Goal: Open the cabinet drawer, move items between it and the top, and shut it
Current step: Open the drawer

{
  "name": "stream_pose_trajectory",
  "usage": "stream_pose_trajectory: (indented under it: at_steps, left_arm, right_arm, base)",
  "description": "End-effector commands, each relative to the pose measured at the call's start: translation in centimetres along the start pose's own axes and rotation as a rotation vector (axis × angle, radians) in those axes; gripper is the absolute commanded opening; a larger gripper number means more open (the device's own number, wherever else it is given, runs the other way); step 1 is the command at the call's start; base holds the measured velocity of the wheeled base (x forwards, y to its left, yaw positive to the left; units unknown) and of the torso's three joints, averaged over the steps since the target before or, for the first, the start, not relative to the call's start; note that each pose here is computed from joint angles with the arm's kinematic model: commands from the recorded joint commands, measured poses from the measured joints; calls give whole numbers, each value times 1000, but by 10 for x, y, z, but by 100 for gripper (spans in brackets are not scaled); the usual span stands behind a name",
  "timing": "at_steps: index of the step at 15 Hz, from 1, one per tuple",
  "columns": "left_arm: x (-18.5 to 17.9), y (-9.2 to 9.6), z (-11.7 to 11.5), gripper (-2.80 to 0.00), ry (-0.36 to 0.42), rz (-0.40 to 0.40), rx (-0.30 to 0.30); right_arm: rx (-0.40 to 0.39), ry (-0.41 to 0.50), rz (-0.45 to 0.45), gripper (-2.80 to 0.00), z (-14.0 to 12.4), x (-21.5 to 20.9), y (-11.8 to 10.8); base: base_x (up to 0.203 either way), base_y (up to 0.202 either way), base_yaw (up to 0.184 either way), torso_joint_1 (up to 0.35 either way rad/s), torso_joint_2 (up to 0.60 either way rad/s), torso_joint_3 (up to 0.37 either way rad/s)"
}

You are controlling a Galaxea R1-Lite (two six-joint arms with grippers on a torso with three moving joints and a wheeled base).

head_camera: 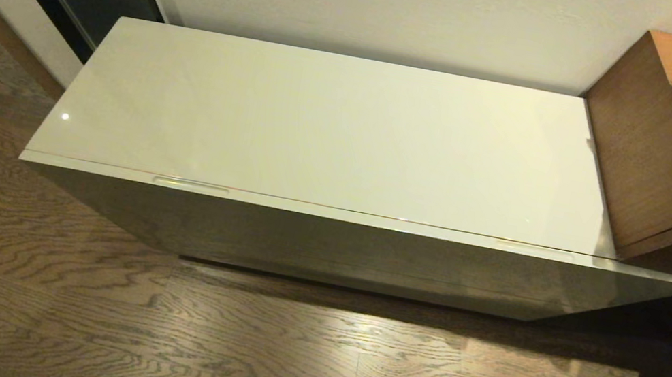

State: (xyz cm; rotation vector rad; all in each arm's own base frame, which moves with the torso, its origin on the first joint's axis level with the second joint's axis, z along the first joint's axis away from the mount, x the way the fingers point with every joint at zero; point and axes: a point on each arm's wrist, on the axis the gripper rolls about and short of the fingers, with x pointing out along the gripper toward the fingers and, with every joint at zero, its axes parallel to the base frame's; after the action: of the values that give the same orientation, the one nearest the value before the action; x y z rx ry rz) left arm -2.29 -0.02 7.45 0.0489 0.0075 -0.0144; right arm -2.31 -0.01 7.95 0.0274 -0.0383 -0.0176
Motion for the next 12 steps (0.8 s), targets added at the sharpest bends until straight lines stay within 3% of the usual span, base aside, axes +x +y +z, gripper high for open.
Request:
stream_pose_trajectory:
  at_steps: [1,12]
  left_arm:
    - [0,0,0,-280,1,0,0]
    - [0,0,0,-280,1,0,0]
  right_arm:
    - [0,-2,0,-280,0,0,0]
    - [0,0,0,-280,0,0,0]
  base:
    - [0,0,0,0,0,0]
    - [0,0,0,0,0,0]
